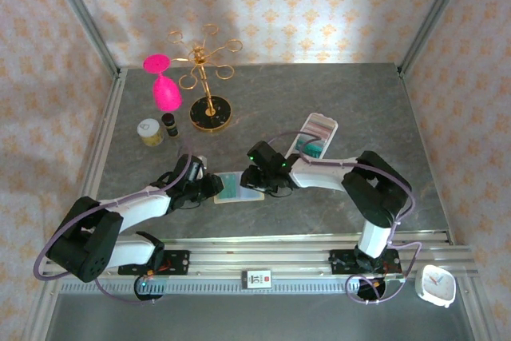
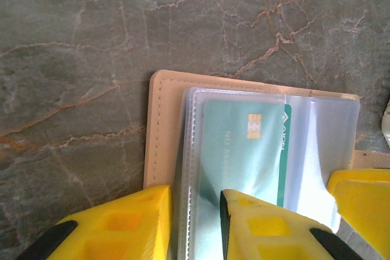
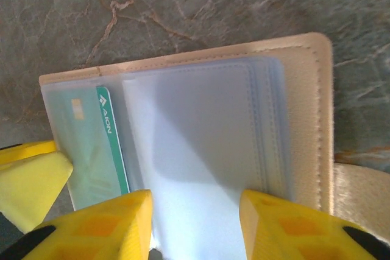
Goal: Put the credit cards into the card holder
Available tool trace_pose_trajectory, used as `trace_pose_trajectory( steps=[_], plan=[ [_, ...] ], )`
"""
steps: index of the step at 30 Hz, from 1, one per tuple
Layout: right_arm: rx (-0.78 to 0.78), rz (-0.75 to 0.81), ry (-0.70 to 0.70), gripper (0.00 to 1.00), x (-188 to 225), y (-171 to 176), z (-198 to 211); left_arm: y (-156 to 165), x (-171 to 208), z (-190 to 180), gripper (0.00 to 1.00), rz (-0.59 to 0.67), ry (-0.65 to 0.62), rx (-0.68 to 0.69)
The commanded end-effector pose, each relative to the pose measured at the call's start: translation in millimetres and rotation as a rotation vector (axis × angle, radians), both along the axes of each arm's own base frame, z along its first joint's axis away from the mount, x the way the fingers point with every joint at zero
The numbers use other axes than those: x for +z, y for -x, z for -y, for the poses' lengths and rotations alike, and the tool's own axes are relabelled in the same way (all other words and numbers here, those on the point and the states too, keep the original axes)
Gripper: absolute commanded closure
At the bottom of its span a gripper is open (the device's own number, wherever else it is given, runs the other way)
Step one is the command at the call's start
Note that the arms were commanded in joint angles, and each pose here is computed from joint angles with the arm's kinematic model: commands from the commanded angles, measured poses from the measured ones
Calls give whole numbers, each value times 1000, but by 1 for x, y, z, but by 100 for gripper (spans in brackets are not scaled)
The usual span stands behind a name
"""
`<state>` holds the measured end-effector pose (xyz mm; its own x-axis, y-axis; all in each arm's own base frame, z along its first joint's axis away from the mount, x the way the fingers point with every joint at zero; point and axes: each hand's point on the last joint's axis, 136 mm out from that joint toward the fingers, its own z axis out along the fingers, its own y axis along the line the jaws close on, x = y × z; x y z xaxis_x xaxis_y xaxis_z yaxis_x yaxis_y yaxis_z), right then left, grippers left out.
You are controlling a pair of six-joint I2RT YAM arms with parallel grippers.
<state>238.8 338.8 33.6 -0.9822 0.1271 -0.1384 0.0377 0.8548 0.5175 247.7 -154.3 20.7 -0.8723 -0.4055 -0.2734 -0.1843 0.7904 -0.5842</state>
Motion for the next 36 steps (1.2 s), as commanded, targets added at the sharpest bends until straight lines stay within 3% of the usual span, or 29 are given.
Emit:
trace_pose_trajectory(
  steps=[1,10,20,27,36],
  plan=[
    [14,-30,99,56,-24,9,9,31,-26,-3,74,-137,-33,-21],
    [-28,12,-120,56,6,-9,-34,33,-31,-11,81,-151,-69,-2],
    [-32,38,-185,56,21,-15,-44,33,-30,-11,83,-146,-73,-3],
    [-54,120,-114,56,34,-20,-23,26,-15,-20,63,-106,-126,10],
    [-84,116,12,57,17,-16,3,22,4,-30,48,-72,-147,44]
  ],
)
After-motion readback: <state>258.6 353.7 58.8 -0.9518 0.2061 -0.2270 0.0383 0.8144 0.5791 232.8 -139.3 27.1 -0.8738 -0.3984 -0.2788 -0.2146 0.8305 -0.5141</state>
